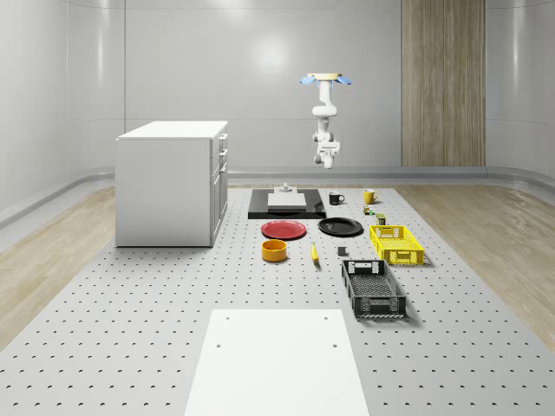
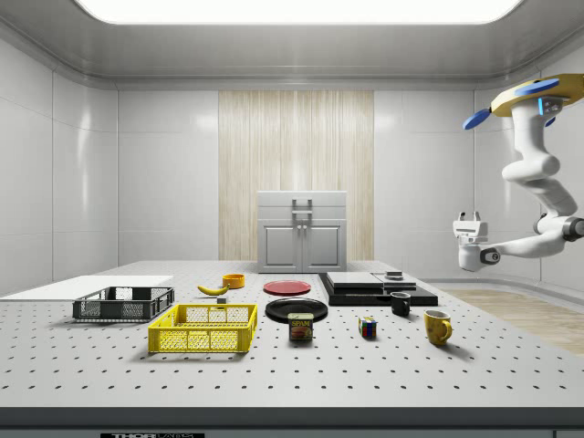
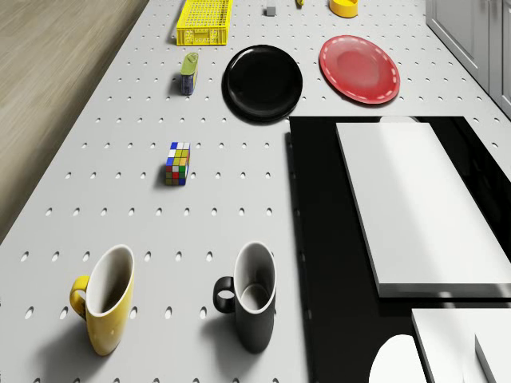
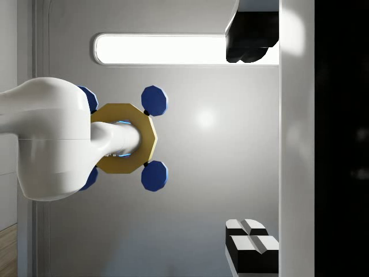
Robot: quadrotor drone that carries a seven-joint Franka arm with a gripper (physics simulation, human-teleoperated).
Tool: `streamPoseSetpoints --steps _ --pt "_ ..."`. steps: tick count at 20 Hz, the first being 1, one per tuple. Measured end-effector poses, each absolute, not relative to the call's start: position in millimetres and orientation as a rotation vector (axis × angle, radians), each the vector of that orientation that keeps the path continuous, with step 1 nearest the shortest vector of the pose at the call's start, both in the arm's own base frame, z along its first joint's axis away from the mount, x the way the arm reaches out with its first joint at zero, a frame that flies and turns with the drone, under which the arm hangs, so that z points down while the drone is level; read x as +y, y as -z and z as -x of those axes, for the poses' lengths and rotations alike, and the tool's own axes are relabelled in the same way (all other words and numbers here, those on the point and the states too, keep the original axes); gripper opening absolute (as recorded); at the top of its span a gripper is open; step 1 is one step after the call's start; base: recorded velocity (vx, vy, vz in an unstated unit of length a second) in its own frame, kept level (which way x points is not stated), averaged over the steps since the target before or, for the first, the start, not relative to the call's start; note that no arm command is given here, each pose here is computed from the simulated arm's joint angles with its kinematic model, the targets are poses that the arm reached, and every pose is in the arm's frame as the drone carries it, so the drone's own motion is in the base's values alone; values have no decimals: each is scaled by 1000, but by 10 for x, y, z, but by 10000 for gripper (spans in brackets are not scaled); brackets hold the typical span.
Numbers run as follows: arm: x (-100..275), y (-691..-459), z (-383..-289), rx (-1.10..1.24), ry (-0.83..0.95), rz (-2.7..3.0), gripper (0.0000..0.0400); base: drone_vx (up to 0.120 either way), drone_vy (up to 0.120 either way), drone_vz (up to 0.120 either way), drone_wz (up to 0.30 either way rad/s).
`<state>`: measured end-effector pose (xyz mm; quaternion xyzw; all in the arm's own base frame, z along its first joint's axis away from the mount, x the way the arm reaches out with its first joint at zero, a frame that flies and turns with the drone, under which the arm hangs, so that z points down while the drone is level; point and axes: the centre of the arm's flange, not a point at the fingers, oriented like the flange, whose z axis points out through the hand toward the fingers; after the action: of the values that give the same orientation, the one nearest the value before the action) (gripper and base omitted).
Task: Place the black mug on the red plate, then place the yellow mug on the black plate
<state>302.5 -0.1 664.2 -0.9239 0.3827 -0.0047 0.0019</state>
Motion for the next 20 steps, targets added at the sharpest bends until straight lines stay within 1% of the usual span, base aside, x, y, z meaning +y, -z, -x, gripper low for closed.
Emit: streamPoseSetpoints --steps 3,7,9,12,13,20 --pt "0 -6760 -3035 1200 18 2898 400 120 0 0 0" --pt "0 -6848 -3041 1200 23 2897 400 120 0 0 0" --pt "0 -6872 -3042 1200 25 2896 400 120 -20 0 0" --pt "0 -6893 -3042 1199 28 2896 400 120 -120 0 0" --pt "0 -6898 -3042 1199 29 2895 400 0 -40 0 0" --pt "1 -6911 -3038 1199 37 2894 400 120 0 0 0"
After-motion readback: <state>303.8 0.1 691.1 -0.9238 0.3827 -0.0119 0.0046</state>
